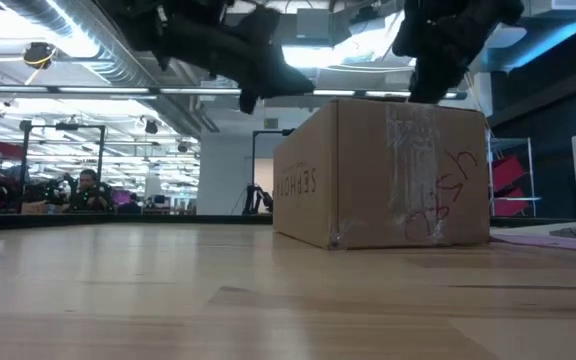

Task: Unpack boxes
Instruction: Open the cardboard box using the cutter

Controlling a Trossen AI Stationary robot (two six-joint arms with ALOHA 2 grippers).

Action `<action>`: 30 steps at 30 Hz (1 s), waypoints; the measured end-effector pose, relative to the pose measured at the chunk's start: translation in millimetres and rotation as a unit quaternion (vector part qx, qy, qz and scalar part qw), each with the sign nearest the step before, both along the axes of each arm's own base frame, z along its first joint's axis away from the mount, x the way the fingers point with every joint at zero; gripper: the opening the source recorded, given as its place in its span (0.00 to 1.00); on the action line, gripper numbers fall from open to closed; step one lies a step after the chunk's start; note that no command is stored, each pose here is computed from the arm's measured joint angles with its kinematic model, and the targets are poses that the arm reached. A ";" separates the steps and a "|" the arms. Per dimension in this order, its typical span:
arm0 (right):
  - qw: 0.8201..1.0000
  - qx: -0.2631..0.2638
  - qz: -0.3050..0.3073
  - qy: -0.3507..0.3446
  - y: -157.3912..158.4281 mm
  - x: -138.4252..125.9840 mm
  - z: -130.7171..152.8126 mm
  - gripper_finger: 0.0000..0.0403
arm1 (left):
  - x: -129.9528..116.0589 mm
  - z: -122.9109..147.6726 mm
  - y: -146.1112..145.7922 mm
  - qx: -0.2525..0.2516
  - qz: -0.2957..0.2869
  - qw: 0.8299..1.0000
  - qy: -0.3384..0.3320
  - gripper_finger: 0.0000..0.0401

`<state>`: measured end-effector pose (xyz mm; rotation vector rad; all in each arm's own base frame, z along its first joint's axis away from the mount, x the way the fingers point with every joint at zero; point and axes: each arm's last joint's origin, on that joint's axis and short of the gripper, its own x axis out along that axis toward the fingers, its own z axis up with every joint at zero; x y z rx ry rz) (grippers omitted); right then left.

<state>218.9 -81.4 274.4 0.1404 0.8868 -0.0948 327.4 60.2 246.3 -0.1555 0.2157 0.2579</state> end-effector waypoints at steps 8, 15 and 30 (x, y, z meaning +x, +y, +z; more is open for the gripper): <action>0.999 0.038 -0.009 -0.016 -15.2 -22.9 -26.4 0.00 | -26.5 -25.6 -36.2 -0.098 0.070 0.991 0.051 0.00; 0.995 0.085 0.012 -0.058 -14.4 -26.2 -63.2 0.00 | -46.3 -67.6 -46.2 -0.109 0.048 0.990 0.081 0.00; 0.983 0.142 0.050 -0.108 -0.7 1.6 -65.9 0.00 | -40.5 -78.9 -0.6 -0.095 0.036 0.993 0.063 0.00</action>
